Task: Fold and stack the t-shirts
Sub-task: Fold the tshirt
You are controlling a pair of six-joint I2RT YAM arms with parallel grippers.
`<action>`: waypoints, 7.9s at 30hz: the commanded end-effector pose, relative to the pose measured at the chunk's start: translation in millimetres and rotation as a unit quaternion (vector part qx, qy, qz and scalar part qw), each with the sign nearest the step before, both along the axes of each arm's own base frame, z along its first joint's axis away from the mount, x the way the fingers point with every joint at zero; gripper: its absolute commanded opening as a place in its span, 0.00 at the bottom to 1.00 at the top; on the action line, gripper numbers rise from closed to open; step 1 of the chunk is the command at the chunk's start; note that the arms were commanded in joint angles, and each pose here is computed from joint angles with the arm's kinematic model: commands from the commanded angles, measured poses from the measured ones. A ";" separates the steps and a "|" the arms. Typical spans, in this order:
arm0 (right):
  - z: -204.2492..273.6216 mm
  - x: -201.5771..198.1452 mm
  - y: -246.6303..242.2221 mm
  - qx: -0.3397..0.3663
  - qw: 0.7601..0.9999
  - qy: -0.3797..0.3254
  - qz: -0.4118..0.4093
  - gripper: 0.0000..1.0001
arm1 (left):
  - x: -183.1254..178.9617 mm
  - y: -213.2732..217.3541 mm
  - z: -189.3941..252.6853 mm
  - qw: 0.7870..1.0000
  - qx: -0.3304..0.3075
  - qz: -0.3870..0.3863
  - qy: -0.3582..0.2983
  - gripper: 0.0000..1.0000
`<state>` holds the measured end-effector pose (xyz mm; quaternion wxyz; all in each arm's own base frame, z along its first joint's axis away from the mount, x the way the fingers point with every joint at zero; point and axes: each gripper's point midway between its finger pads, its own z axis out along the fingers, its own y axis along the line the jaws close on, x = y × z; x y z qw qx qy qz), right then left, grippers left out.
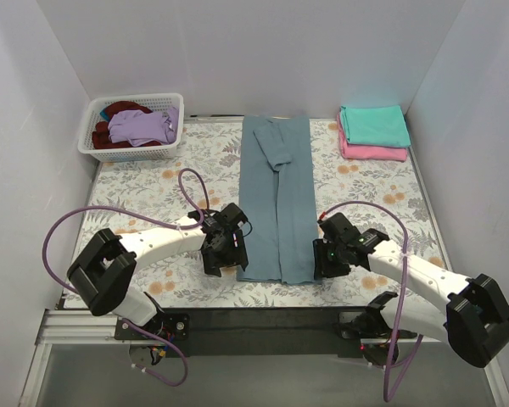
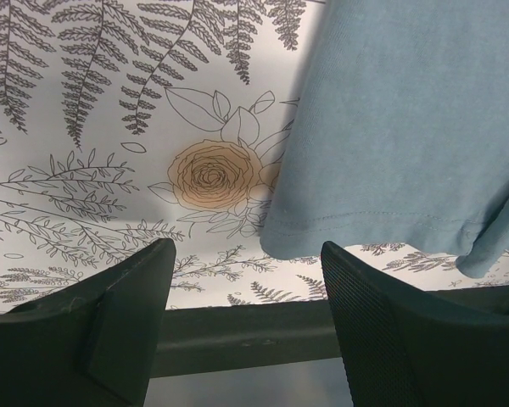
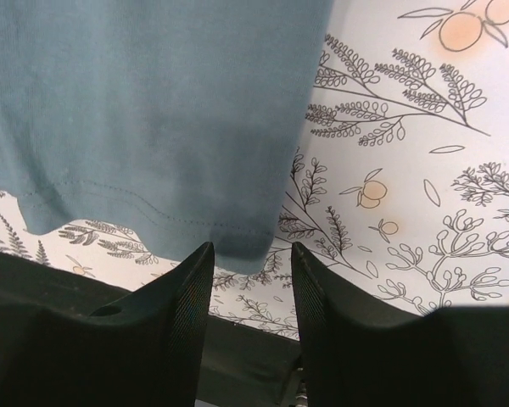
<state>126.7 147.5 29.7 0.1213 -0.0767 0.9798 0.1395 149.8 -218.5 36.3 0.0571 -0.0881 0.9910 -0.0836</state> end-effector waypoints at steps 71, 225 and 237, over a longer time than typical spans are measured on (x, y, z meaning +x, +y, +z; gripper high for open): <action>-15.1 -21.4 -3.9 -0.097 0.994 0.012 0.050 0.01 | -18.9 -19.1 -31.5 0.997 0.049 -0.040 0.049 0.00; 77.8 105.1 62.8 0.548 0.831 -0.089 -0.042 0.36 | 102.6 4.3 19.9 0.943 -0.255 0.127 -0.169 0.13; 14.7 128.5 79.9 0.467 0.879 -0.055 -0.083 0.36 | 99.0 8.2 -7.9 0.953 -0.229 0.139 -0.138 0.13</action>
